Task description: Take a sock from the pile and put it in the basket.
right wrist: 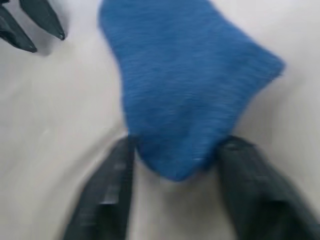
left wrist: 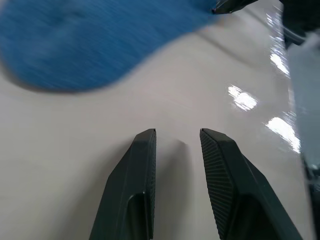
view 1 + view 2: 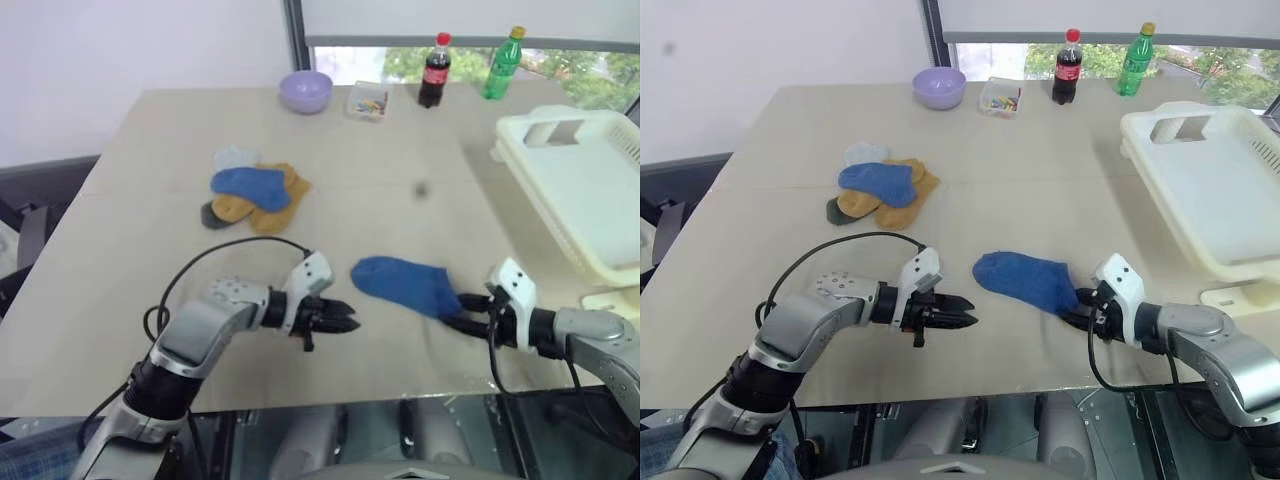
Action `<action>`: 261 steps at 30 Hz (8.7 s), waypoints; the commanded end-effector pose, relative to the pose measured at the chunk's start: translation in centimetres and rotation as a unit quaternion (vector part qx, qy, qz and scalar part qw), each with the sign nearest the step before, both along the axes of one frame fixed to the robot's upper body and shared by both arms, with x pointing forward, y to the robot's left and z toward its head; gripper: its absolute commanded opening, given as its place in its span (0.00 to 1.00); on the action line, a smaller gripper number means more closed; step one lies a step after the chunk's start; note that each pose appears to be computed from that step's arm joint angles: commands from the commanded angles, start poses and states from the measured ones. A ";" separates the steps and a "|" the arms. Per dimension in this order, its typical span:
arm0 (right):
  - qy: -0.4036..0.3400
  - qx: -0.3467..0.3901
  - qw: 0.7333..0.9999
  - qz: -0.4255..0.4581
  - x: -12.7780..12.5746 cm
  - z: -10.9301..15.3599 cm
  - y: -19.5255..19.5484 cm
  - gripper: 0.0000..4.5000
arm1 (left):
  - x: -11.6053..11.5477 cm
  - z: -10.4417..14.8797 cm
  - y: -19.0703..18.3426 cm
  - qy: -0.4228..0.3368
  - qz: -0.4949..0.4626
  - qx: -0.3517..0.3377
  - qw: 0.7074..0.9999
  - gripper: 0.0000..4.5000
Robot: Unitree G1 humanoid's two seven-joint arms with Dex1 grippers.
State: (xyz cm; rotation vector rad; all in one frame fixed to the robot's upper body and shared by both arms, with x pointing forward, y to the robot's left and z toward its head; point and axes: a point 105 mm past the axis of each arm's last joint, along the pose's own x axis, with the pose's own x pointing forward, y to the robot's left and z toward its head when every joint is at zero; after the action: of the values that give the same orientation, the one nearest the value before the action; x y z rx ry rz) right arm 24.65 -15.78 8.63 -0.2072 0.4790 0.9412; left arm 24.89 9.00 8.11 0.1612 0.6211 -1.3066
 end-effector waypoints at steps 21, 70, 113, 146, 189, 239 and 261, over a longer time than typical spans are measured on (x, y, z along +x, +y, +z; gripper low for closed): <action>-0.235 0.148 0.961 -0.002 -2.3 12.1 -1.5 1.00 | 16.5 6.7 6.3 -0.303 0.325 -0.008 0.896 0.33; -0.273 0.147 0.950 0.028 -2.2 13.1 -1.0 1.00 | 18.3 5.0 9.8 -0.386 0.407 0.067 0.825 0.33; -0.282 0.141 0.949 0.015 -1.9 12.9 -1.4 1.00 | 15.4 9.0 -0.2 -0.358 0.264 -0.035 0.895 0.00; 0.032 0.195 0.944 -0.265 7.5 3.2 -0.7 1.00 | 19.5 9.3 -6.3 -0.251 0.292 -0.114 0.916 0.78; -0.048 0.156 0.970 -0.182 6.4 8.2 0.5 0.00 | 11.4 10.9 -2.6 -0.207 0.307 -0.248 0.895 0.01; 0.040 0.078 0.975 -0.202 1.9 4.9 -1.0 0.00 | 5.2 0.9 -5.8 -0.089 0.383 -0.158 0.906 0.01; -0.166 0.028 0.982 -0.085 3.8 7.0 2.1 0.84 | 5.6 0.7 -6.2 -0.077 0.377 -0.160 0.909 0.00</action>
State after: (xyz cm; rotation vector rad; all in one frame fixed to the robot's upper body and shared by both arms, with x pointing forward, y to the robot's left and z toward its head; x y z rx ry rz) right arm 28.25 -13.99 15.09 -0.2084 0.2190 0.7254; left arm 30.57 3.22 8.69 -0.2228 0.2741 -0.5983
